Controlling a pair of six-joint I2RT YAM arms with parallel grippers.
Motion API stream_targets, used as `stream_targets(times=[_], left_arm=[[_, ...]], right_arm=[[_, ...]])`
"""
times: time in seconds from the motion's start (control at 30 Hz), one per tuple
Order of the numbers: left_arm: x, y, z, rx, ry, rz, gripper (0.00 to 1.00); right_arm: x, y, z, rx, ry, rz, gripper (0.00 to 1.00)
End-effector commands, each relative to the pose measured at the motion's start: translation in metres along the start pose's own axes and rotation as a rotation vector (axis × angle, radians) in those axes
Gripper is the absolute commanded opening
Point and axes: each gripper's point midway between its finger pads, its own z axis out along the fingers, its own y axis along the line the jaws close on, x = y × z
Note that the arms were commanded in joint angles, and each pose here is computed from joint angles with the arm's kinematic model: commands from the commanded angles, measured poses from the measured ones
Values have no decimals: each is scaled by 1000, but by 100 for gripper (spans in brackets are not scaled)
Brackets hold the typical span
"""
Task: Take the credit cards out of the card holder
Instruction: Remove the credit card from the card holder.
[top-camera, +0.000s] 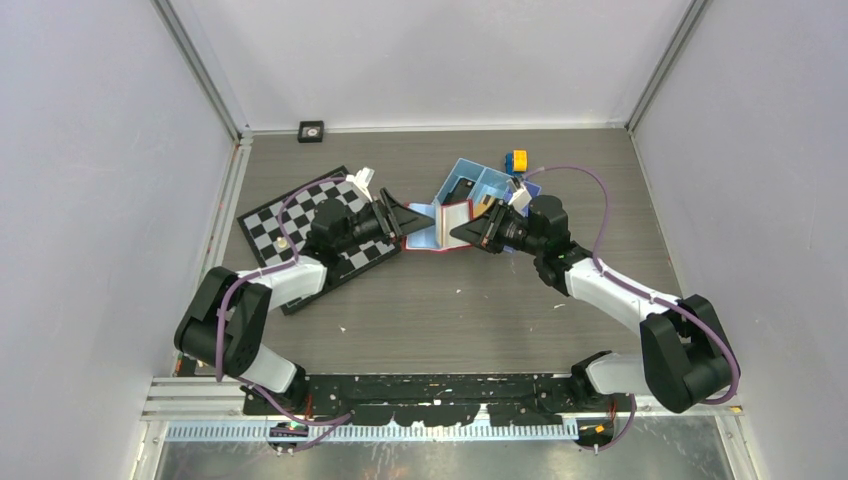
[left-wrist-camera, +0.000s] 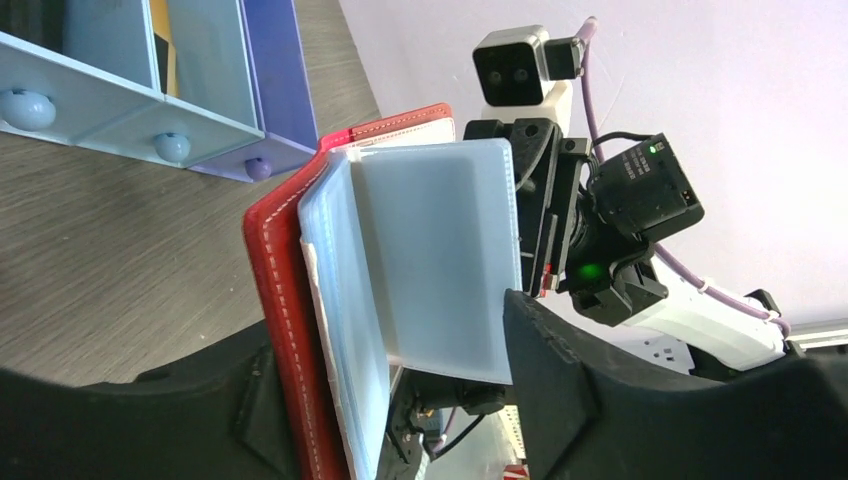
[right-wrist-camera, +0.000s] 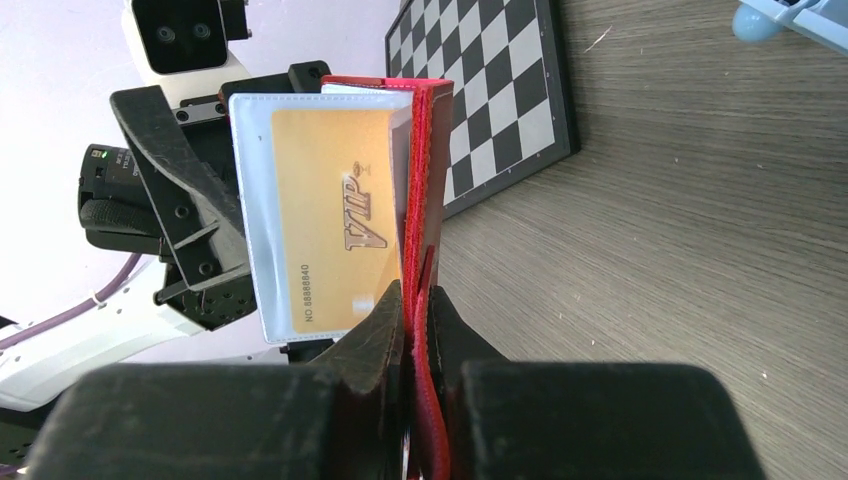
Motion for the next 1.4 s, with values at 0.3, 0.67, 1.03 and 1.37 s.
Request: stream_targets(times=[0.3,0.67,1.03,1.37], left_arm=[[-11,-21,-5,79,-44,44,73],[-12,-12,-6,21,-42,50,3],[-12,-12,-5,20,-42,52,0],[-12,-14,-4,36,-37,44,0]], right_arm=[[-14,24,-5,-68,-46,-54,5],[-19,23,-13,-33,-82,-74,40],[-57,5,-76,275,-343,-234,57],[-19,58,-46,30,-156,-339,44]])
